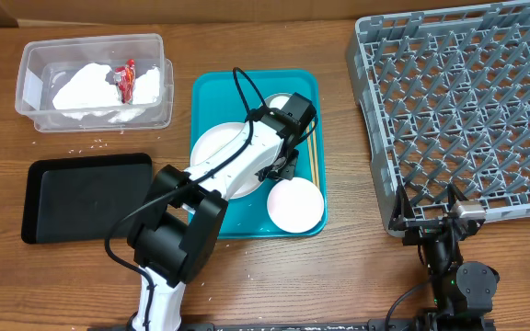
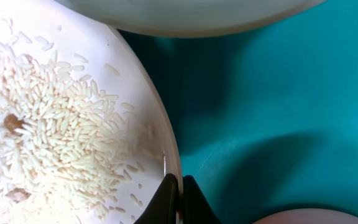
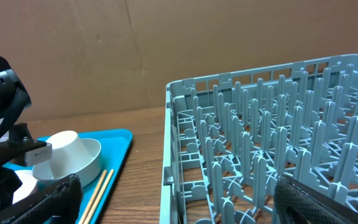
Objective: Sort waste into correct bins and load items into the dishwasher
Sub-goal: 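Lift the rice plate and carry it left over the black tray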
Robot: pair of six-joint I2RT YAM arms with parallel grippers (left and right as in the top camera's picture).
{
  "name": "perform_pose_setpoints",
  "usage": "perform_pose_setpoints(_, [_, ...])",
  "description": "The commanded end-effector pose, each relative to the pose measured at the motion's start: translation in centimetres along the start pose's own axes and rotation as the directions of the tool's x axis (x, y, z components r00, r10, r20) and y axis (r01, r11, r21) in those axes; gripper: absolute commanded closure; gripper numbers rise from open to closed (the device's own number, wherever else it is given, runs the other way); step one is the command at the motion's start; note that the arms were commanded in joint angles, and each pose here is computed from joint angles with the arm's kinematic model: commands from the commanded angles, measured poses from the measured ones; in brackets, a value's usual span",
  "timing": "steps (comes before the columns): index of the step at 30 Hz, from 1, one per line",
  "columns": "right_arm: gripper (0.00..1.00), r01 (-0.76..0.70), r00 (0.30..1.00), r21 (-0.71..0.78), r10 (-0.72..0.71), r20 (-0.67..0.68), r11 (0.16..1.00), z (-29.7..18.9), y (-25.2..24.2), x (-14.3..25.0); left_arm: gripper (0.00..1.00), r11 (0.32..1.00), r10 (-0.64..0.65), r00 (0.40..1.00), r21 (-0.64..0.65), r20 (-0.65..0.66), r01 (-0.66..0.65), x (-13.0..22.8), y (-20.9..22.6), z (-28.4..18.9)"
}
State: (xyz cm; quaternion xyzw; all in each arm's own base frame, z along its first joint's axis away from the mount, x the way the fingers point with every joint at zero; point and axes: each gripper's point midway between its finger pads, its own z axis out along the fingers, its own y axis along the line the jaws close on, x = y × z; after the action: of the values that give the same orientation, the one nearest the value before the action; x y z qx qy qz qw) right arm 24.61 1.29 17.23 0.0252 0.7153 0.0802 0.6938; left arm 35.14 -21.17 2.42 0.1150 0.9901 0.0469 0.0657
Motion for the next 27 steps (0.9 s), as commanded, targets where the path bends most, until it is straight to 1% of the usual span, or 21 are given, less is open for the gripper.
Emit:
perform_pose_setpoints(1, [0.00,0.001,1.000,0.002,-0.001,0.003,1.000,0.0,0.0,0.2,0.96,0.997,-0.036,0.999,-0.065,-0.003,0.035,-0.3,1.2,0.1])
perform_pose_setpoints(9, [0.00,0.001,1.000,0.002,-0.001,0.003,1.000,0.0,0.0,0.2,0.96,0.985,-0.077,0.997,-0.157,-0.001,0.076,-0.5,2.8,-1.6])
perform_pose_setpoints(14, [0.00,0.001,1.000,0.002,-0.001,0.003,1.000,0.0,0.0,0.2,0.96,0.979,-0.092,0.996,-0.180,0.007,0.092,-1.0,3.3,-3.4])
perform_pose_setpoints(24, [0.00,0.001,1.000,0.002,-0.001,0.003,1.000,0.0,0.0,0.2,0.96,0.946,-0.183,0.983,-0.265,0.032,0.185,-1.5,5.6,-7.4])
perform_pose_setpoints(27, [0.00,0.001,1.000,0.002,-0.001,0.003,1.000,0.0,0.0,0.2,0.96,0.926,-0.233,0.971,-0.293,0.052,0.238,-1.7,6.8,-8.5])
